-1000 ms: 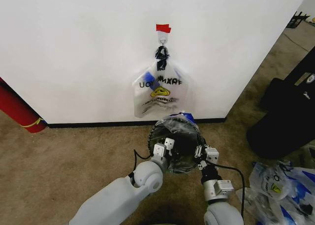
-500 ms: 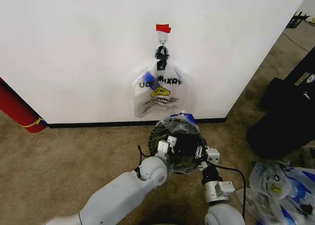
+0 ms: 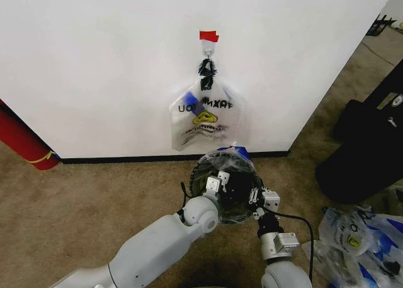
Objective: Pick up the garbage bag from the wall and place it over the trash bin.
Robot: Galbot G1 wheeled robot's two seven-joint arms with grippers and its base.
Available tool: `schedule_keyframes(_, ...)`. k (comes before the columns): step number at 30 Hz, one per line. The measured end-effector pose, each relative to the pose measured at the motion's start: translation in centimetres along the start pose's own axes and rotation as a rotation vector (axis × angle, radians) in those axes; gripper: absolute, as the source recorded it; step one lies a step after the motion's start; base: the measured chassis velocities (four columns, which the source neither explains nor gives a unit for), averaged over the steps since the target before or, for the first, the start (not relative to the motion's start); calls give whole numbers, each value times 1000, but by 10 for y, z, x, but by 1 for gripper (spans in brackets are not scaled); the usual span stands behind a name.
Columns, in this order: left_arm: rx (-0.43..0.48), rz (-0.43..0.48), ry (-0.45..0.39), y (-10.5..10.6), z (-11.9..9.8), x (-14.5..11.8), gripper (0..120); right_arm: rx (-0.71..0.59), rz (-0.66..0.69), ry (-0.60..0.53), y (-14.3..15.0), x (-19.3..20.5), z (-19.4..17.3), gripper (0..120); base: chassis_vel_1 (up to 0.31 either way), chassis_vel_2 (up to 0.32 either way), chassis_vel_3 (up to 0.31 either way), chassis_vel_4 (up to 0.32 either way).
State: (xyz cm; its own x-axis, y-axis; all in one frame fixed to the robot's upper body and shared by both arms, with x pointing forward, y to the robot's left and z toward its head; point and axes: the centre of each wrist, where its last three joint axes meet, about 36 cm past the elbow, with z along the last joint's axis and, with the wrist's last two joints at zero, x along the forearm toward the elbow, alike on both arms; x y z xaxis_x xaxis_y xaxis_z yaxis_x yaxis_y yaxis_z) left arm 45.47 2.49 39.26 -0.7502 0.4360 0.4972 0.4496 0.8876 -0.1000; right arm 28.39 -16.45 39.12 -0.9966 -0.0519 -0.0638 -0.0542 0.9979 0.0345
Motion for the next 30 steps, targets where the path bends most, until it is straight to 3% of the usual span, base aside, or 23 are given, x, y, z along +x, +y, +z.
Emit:
schedule_keyframes(20,6,-5,29,-2,1,-11,0,-10,-20,1,5,5,-4,0,0,0,0,0)
schedule_keyframes(24,3,15,19,-1,2,1,0,-25,2,10,0,1,-3,0,0,0,0,0)
schedule_keyframes(29,33,137,-34,1,-8,49,0,-22,58,26,-16,-12,4,0,0,0,0,0)
schedule_keyframes(30,33,137,-34,1,-8,49,0,-22,58,26,-16,-12,4,0,0,0,0,0)
